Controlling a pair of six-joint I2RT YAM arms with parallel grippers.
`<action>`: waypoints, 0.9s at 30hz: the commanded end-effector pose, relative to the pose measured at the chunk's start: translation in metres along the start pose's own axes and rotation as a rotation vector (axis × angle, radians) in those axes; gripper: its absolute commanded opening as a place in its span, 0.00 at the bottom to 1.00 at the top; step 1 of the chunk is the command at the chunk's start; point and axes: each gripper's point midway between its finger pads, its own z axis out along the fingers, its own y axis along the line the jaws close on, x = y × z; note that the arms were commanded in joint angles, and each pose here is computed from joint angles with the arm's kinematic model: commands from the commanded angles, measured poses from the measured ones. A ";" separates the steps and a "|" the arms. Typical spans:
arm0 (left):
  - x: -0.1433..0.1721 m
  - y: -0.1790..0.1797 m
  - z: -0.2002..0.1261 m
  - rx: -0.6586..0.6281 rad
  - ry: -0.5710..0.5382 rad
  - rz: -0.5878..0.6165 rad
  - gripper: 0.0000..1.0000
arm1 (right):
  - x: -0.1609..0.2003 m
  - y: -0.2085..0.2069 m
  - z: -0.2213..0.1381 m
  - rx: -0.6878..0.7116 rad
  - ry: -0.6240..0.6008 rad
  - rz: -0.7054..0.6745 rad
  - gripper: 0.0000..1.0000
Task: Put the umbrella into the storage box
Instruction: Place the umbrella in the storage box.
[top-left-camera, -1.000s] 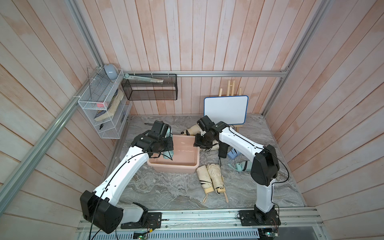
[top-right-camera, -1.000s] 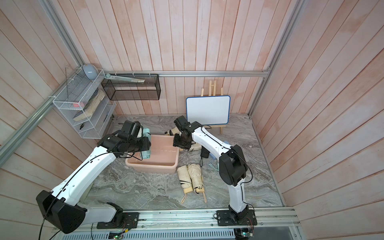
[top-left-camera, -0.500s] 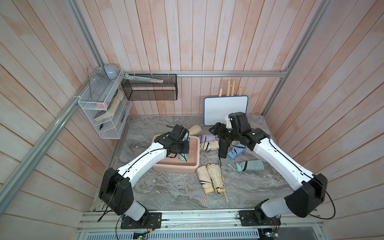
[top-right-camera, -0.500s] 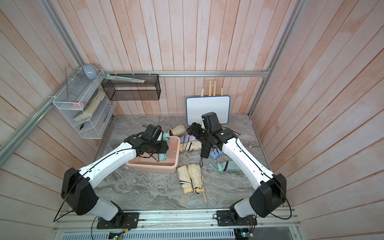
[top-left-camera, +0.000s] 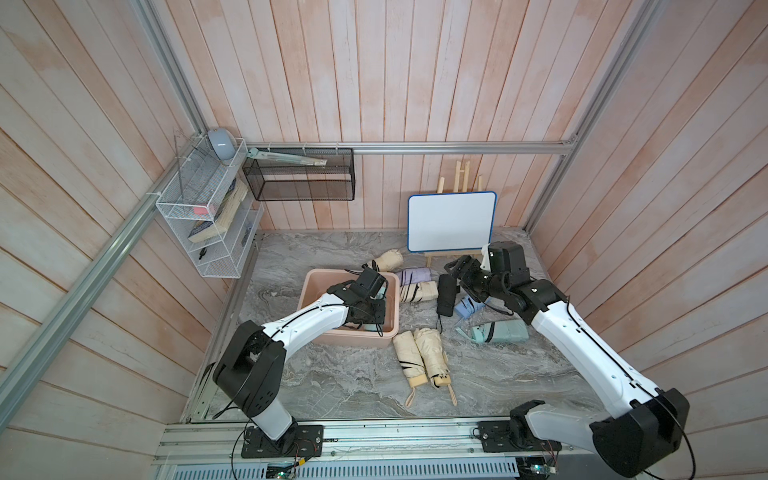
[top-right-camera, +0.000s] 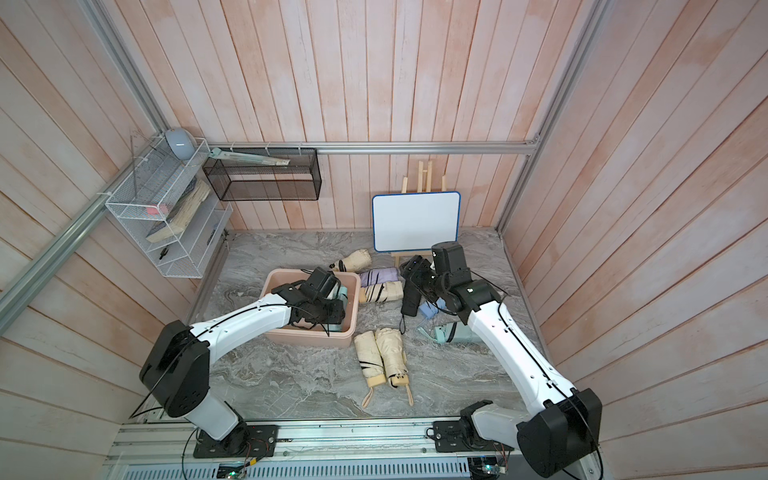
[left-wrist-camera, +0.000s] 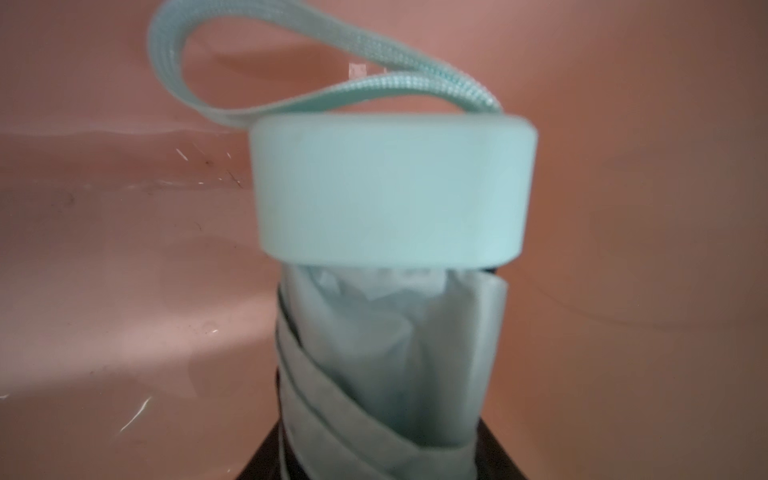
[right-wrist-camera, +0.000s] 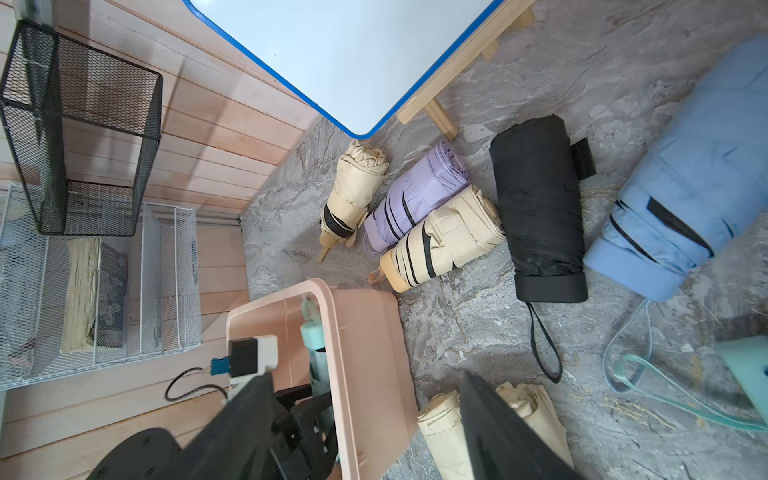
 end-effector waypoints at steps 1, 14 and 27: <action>-0.015 -0.009 0.007 0.047 -0.082 -0.006 0.30 | -0.004 0.006 -0.008 -0.020 -0.013 0.006 0.76; -0.007 -0.005 0.048 0.044 -0.060 0.001 0.40 | -0.004 0.001 -0.018 -0.006 -0.027 0.009 0.77; -0.023 -0.002 0.000 0.037 -0.176 -0.004 0.84 | 0.007 -0.032 -0.018 0.134 -0.016 -0.149 0.80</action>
